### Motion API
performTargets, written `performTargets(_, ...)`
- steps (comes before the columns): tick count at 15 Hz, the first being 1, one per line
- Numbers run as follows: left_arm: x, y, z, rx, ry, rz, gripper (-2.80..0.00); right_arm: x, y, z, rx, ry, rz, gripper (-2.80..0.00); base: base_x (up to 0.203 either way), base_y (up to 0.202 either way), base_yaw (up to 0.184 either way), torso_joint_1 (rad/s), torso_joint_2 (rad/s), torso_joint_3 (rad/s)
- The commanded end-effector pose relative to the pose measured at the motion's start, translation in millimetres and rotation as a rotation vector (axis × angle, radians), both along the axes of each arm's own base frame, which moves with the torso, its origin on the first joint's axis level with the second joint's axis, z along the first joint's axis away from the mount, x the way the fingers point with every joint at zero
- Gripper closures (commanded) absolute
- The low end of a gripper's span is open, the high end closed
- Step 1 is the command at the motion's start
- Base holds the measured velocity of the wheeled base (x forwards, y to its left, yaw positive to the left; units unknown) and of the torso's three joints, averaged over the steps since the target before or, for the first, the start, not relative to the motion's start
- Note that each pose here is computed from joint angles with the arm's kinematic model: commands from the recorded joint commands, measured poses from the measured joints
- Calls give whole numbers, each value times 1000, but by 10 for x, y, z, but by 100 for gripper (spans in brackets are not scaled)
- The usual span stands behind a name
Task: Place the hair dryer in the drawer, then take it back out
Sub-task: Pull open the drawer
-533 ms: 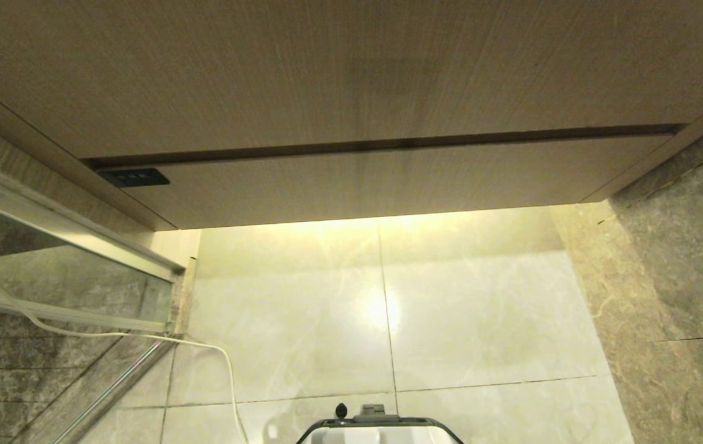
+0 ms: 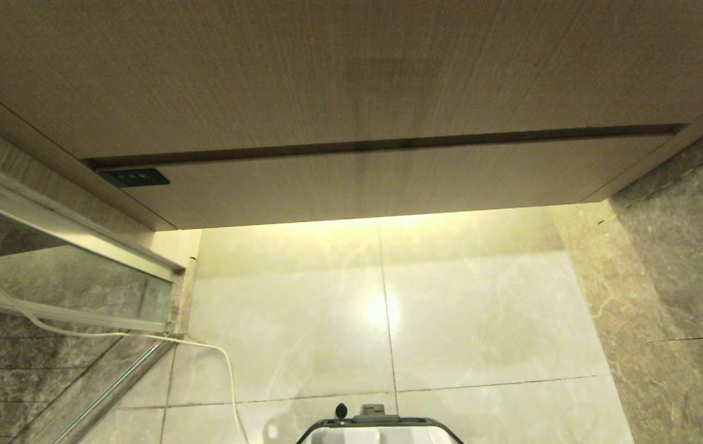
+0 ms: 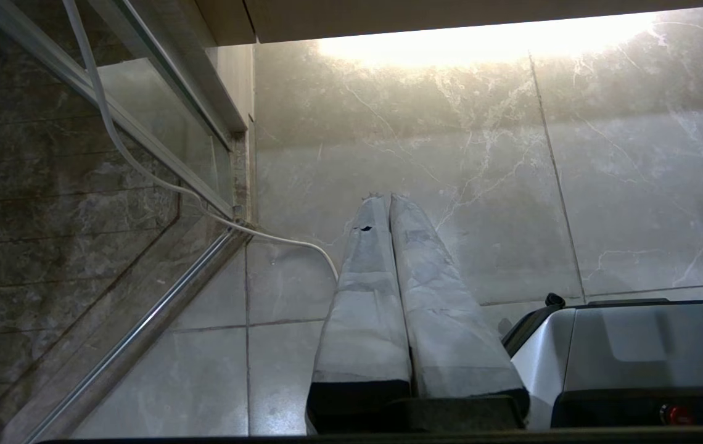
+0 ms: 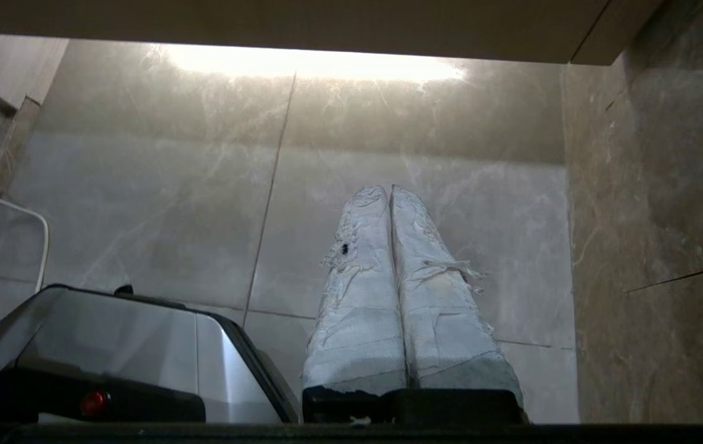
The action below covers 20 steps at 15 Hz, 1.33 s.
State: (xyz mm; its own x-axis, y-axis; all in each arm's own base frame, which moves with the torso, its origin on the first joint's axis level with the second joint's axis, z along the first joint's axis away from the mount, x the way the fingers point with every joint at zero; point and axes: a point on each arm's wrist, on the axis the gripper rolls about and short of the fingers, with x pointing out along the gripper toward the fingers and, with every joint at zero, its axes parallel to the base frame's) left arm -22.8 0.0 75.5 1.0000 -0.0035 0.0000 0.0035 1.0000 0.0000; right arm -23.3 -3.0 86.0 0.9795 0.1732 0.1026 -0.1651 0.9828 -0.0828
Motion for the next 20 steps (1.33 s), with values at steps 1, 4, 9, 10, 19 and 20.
performTargets(1, 1, 0, -4, 0, 2, 0, 0, -152, -20, 258, 0, -115, 14, 0, 0, 0, 0, 0, 0, 0)
performTargets(4, 1, 0, -4, 0, 2, 0, 0, -778, -110, 1254, 27, -335, 32, 0, 0, 0, 0, 0, 0, 0)
performTargets(9, 1, 0, -4, 0, 2, 0, 0, -531, -49, 2531, 78, -17, 172, 0, 0, 0, 0, 0, 0, 0)
performTargets(10, 1, 0, -4, 0, 2, 0, 0, -220, 5, 2618, 73, 98, 218, 0, 0, 0, 0, 0, 0, 0)
performTargets(19, 1, 0, -4, 0, 2, 0, 0, 2069, 808, 2509, -14, 618, 498, -280, 0, 0, 0, 0, 0, 0)
performTargets(20, 1, 0, -4, 0, 2, 0, 0, 2171, 879, 2420, -61, 638, 510, -280, 0, 0, 0, 0, 0, 0)
